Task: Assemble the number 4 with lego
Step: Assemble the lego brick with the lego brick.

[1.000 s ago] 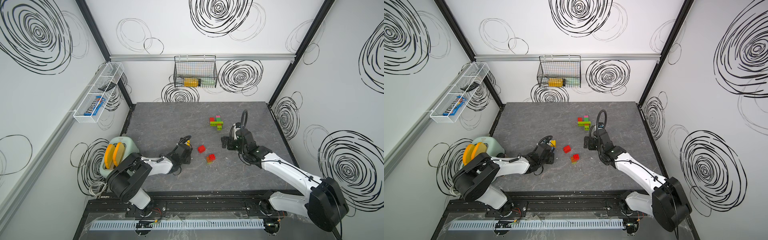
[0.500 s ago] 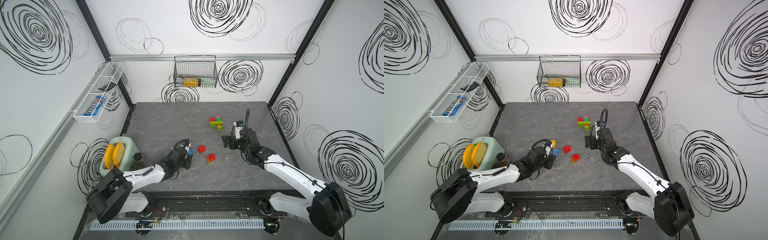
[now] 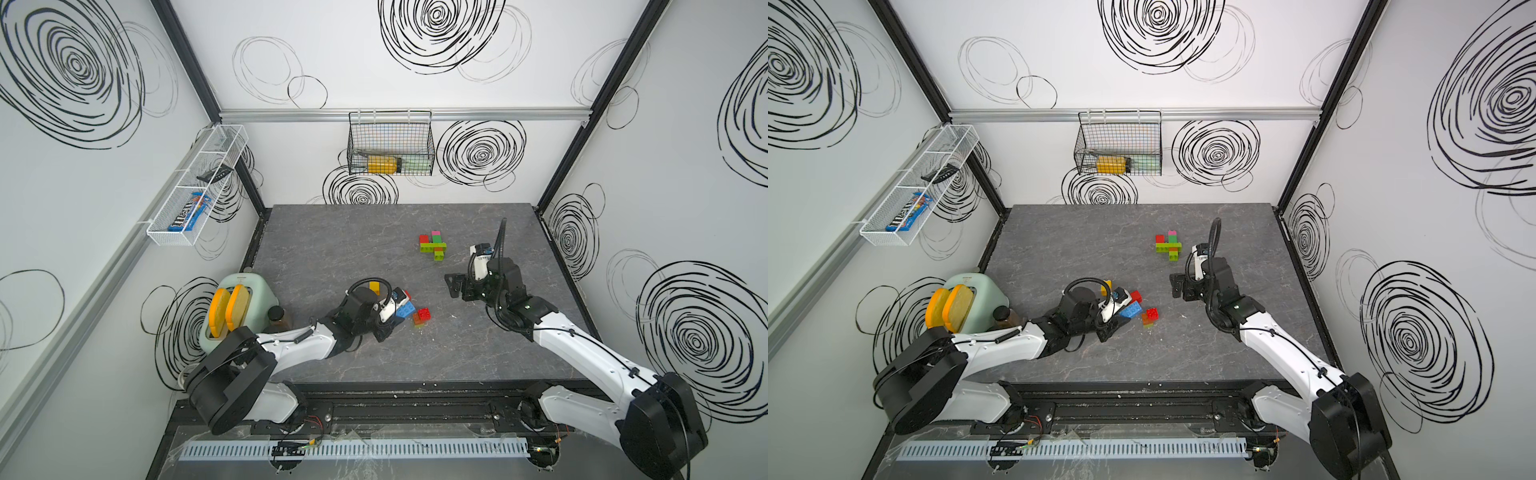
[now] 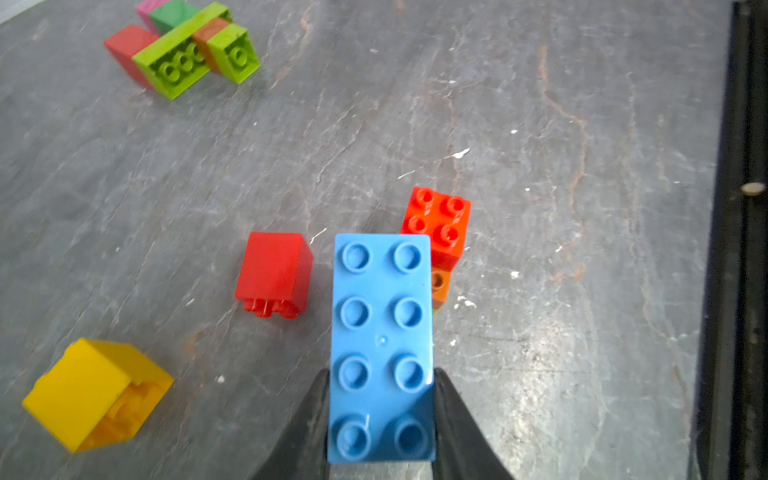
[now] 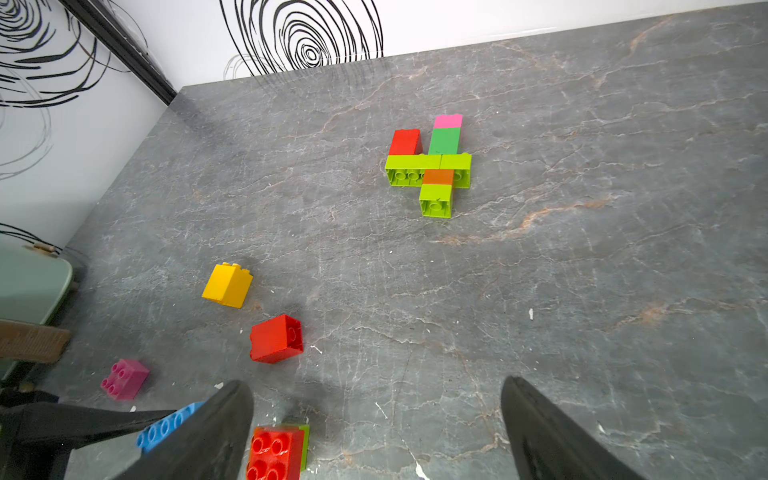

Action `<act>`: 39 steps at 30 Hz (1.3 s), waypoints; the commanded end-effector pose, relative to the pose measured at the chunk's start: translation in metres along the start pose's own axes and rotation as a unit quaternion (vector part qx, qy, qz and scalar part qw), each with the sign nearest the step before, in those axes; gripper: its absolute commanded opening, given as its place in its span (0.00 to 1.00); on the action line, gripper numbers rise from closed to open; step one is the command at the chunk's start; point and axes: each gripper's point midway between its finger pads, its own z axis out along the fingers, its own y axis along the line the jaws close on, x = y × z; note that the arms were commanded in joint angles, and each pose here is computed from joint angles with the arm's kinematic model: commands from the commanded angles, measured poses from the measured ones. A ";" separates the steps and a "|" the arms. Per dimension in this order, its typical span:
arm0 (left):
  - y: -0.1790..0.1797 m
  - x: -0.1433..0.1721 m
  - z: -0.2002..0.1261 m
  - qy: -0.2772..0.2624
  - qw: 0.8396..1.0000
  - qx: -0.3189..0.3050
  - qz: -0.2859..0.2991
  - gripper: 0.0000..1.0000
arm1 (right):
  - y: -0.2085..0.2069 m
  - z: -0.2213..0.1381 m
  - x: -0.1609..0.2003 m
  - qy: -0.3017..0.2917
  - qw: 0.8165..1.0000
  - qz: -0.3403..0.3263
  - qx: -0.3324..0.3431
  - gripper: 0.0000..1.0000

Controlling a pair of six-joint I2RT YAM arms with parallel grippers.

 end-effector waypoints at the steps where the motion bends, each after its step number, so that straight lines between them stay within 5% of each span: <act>1: -0.017 -0.020 -0.007 -0.020 0.998 0.058 0.025 0.00 | 0.010 -0.007 0.005 0.001 0.999 -0.010 -0.040 0.97; 9: -0.002 0.007 -0.006 0.045 0.996 -0.009 -0.082 0.00 | 0.023 -0.002 0.028 0.044 0.994 -0.036 -0.094 0.97; 18: -0.007 0.012 0.010 0.078 0.995 -0.021 -0.058 0.00 | 0.041 0.011 0.057 0.118 0.980 -0.027 -0.158 1.00; 39: -0.031 0.005 0.022 0.062 0.998 0.019 -0.015 0.00 | 0.058 0.008 0.072 0.133 0.967 -0.060 -0.210 1.00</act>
